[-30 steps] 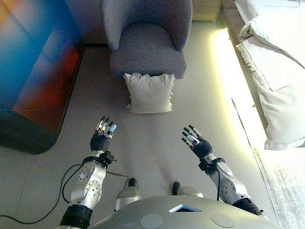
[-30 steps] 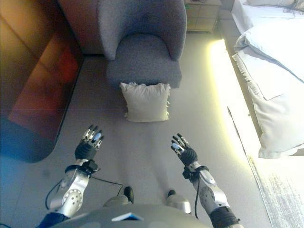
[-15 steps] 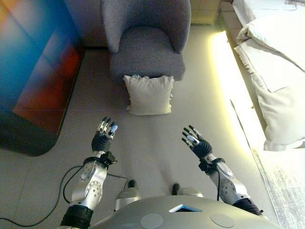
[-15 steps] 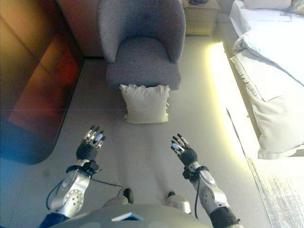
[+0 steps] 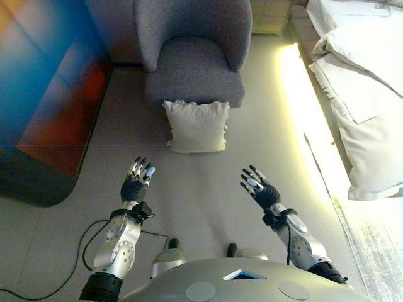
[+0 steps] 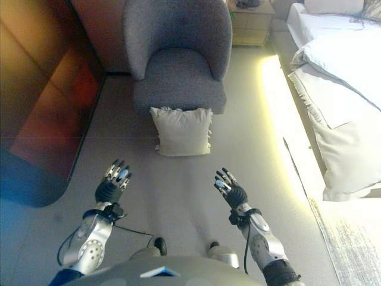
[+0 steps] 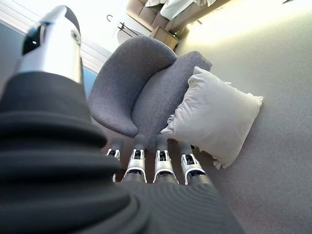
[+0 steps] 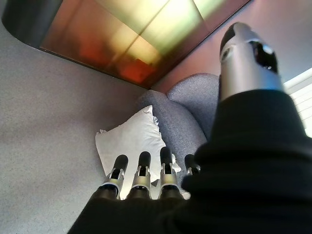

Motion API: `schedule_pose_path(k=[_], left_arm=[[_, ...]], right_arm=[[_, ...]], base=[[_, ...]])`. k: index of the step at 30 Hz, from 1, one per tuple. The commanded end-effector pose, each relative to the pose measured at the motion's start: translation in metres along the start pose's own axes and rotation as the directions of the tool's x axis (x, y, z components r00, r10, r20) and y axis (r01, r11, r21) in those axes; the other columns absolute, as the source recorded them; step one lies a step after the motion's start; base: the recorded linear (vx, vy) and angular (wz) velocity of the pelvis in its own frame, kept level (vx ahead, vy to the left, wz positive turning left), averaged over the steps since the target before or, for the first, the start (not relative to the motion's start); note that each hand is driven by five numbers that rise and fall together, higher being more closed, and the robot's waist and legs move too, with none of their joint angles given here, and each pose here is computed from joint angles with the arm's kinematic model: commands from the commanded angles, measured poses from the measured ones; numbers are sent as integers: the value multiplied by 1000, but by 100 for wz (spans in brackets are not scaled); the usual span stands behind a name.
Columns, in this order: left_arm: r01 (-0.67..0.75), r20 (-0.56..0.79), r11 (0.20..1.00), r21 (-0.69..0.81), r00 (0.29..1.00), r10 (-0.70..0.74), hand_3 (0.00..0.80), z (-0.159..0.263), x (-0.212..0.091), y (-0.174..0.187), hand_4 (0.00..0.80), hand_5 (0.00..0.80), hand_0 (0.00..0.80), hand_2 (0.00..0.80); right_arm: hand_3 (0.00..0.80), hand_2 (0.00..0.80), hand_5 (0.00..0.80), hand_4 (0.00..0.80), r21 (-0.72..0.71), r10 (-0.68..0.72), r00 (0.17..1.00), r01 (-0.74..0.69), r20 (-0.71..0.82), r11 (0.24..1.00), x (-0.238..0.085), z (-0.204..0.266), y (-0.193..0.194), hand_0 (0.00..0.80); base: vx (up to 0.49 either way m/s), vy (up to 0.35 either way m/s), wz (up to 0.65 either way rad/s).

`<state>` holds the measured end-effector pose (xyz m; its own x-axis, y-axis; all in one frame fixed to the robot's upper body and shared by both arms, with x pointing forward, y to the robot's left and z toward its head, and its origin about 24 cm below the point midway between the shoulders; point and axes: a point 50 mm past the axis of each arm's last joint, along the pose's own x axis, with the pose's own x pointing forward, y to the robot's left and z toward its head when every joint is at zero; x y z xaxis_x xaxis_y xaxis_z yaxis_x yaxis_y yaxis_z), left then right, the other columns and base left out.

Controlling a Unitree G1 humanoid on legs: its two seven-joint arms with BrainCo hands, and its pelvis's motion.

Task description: Pick up the cushion and take it to the sofa

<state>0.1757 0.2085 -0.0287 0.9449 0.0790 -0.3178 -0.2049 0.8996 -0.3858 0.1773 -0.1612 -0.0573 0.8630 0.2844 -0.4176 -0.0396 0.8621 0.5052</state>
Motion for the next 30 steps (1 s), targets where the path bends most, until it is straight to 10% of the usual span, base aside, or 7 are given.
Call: schedule_pose_path(k=[1, 30], left_arm=[[66, 90, 998, -1, 994, -66, 0, 18, 6, -10, 0, 0, 0, 0], [115, 75, 992, 59, 990, -120, 0, 28, 16, -4, 0, 0, 0, 0]], right_arm=[[0, 0, 0, 0, 11, 61, 991, -63, 115, 998, 3, 19, 13, 0], [0, 0, 0, 0, 95, -57, 982, 41, 178, 995, -9, 14, -3, 0]], base=[[0, 0, 0], [87, 74, 8]])
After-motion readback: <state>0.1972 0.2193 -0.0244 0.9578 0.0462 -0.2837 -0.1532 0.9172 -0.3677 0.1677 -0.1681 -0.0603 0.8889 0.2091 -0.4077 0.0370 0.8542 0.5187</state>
